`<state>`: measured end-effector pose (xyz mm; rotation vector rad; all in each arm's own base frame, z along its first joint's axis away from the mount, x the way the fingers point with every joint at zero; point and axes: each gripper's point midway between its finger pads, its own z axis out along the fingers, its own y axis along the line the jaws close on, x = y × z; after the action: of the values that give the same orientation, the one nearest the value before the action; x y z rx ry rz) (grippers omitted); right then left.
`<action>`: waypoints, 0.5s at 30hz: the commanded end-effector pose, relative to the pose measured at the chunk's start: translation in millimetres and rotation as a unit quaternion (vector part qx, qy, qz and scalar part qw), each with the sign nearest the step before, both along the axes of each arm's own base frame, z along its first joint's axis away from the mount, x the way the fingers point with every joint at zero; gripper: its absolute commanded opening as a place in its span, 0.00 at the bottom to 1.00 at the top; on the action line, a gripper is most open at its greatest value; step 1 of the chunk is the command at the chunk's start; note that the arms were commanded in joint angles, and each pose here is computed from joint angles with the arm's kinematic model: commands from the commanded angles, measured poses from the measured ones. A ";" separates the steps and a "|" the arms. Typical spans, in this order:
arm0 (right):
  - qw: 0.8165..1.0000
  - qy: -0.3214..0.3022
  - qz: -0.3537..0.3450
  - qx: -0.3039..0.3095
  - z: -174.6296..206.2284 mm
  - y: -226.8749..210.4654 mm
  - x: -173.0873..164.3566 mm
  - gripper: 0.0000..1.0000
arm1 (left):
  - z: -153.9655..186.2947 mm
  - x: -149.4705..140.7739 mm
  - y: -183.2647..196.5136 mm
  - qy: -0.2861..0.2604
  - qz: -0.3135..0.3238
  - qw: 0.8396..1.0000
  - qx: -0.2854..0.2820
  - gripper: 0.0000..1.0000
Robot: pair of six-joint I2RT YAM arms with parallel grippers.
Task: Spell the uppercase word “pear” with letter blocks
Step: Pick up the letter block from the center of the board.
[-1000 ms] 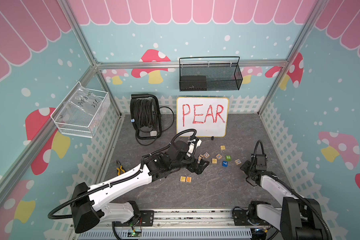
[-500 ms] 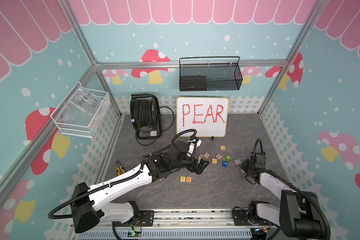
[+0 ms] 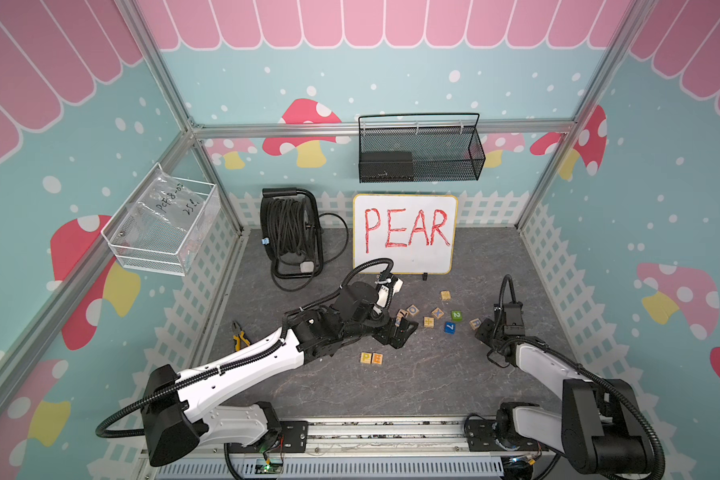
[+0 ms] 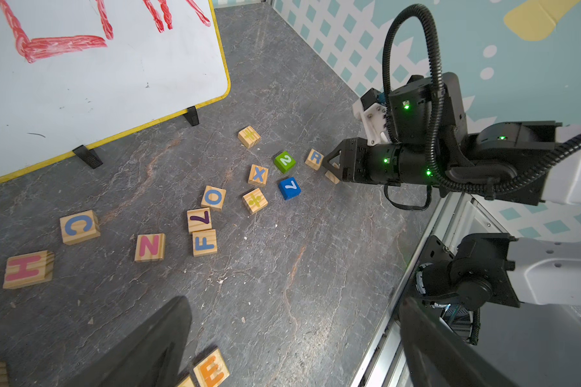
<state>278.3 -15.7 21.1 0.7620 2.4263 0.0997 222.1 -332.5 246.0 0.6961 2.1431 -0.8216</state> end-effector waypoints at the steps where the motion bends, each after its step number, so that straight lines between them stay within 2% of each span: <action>1: 0.997 0.073 0.014 -0.004 -20.7 6.1 -28.3 0.48 | 7.2 -2.0 3.2 -0.011 -0.001 1.000 0.002 0.99; 15: 0.994 0.090 0.052 -0.031 -18.3 16.5 -24.9 0.47 | 11.3 -4.3 4.7 -0.022 -0.001 1.000 0.003 0.99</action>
<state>277.7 -2.0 19.7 0.6649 2.4990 0.0443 220.1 -331.2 249.6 0.7008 2.1299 -0.8128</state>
